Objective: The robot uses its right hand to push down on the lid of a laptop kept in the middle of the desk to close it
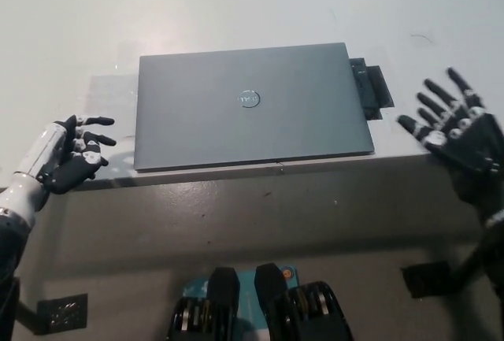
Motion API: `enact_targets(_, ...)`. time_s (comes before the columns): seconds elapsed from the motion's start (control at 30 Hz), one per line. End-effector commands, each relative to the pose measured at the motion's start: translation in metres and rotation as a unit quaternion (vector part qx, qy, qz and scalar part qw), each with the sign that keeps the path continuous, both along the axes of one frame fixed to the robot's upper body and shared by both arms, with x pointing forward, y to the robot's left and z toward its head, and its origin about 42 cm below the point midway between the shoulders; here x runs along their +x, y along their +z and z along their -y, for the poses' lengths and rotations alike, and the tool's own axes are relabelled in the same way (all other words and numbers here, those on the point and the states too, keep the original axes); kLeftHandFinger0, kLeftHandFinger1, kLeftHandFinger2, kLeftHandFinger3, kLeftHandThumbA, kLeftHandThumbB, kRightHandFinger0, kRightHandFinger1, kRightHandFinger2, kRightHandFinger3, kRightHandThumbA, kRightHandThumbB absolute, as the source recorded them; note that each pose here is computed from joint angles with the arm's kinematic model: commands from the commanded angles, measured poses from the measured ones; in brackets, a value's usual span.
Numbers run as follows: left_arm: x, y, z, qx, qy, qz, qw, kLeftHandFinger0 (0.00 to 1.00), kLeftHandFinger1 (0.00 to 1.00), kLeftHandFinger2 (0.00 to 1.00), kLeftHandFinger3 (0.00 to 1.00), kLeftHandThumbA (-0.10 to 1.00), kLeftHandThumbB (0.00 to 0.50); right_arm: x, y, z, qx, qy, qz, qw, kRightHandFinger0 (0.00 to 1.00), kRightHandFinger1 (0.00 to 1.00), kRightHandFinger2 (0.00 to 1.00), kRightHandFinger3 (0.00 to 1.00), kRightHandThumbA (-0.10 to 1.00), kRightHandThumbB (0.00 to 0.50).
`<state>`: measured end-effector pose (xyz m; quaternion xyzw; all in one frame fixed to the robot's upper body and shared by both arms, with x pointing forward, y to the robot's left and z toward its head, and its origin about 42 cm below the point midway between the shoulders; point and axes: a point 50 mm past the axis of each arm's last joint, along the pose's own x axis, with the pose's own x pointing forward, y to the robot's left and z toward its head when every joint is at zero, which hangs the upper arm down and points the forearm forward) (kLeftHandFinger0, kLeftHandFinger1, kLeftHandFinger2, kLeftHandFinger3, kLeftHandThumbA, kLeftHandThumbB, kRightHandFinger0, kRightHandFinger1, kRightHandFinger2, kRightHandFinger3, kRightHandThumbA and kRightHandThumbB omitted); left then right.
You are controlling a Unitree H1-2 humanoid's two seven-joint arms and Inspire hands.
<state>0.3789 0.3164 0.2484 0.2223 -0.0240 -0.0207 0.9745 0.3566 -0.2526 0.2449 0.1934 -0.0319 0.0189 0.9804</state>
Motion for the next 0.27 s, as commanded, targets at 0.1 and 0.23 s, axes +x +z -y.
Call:
enact_targets(0.1,-0.001,0.016,-0.007,0.023,0.002,0.026,0.999,0.38,0.45,0.59,0.69,-0.03,0.004,-0.031,0.005,0.031,0.008,-0.03,0.011,0.999,1.0,0.94,0.93,1.0,1.0,0.227)
enact_targets(0.23,-0.002,0.015,-0.006,0.021,0.011,0.021,1.0,0.38,0.46,0.59,0.7,-0.03,0.011,-0.044,-0.011,0.047,0.001,-0.061,-0.01,0.998,0.98,0.92,0.92,1.0,1.0,0.24)
